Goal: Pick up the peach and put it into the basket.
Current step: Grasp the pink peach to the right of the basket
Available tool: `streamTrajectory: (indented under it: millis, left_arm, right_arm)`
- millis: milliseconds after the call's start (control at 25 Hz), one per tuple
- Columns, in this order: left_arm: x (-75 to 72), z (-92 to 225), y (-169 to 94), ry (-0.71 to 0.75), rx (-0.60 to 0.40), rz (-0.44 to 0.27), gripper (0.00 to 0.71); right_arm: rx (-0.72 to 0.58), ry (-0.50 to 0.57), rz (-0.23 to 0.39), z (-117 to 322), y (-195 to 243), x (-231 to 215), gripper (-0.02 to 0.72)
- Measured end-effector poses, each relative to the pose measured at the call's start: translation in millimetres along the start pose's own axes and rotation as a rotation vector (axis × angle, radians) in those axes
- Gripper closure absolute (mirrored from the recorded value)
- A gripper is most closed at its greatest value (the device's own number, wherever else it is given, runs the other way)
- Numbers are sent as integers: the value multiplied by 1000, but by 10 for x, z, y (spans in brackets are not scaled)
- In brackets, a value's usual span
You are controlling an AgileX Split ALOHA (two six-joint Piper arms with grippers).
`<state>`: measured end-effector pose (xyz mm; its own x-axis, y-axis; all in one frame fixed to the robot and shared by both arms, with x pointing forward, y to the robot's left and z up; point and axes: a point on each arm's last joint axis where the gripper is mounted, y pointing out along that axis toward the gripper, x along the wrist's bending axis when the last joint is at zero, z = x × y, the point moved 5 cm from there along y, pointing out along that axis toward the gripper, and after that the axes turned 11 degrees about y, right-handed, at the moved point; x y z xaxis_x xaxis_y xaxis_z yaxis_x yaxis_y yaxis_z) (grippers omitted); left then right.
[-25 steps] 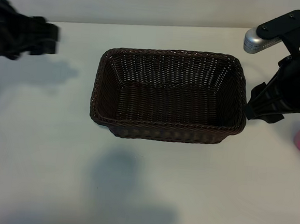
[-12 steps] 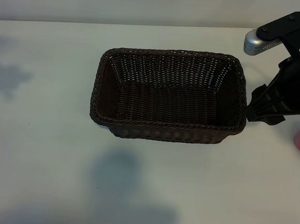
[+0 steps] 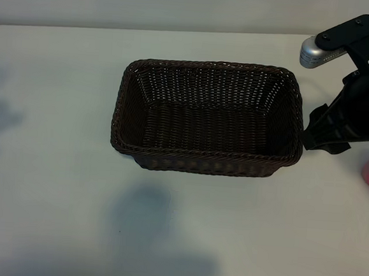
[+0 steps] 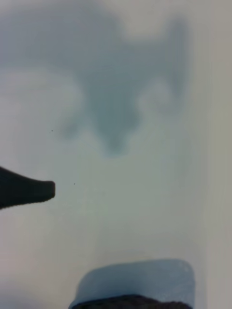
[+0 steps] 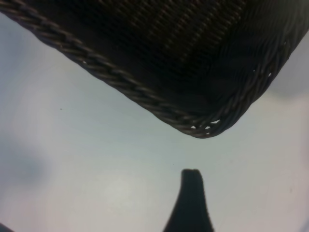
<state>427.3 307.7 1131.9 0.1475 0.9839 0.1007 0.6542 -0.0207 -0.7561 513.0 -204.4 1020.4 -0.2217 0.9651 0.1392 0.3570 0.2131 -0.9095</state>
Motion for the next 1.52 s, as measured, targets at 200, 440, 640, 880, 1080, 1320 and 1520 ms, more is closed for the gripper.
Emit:
streamTrajectory:
  millis: [200, 440, 640, 880, 1080, 1320, 1520]
  left_arm:
    - [-136, 229, -350, 22, -89, 10, 112]
    - [-258, 550, -516, 22, -150, 13, 114]
    - [-335, 843, -618, 12, -190, -1, 114]
    - [-415, 1195, -518, 7, -186, -1, 114]
    - [-452, 1420, -441, 10, -200, -15, 114]
    - [-491, 1619, -326, 2, -217, -20, 114]
    - [-502, 1686, -292, 2, -256, -31, 114]
  right_arm:
    - [0, 0, 0, 0, 0, 0, 144]
    - [0, 1, 0, 0, 0, 0, 144]
    - [0, 1, 0, 0, 0, 0, 144]
    - [0, 1, 0, 0, 0, 0, 144]
    - [0, 1, 0, 0, 0, 0, 144]
    - [0, 1, 0, 0, 0, 0, 144]
    - [0, 1, 0, 0, 0, 0, 144]
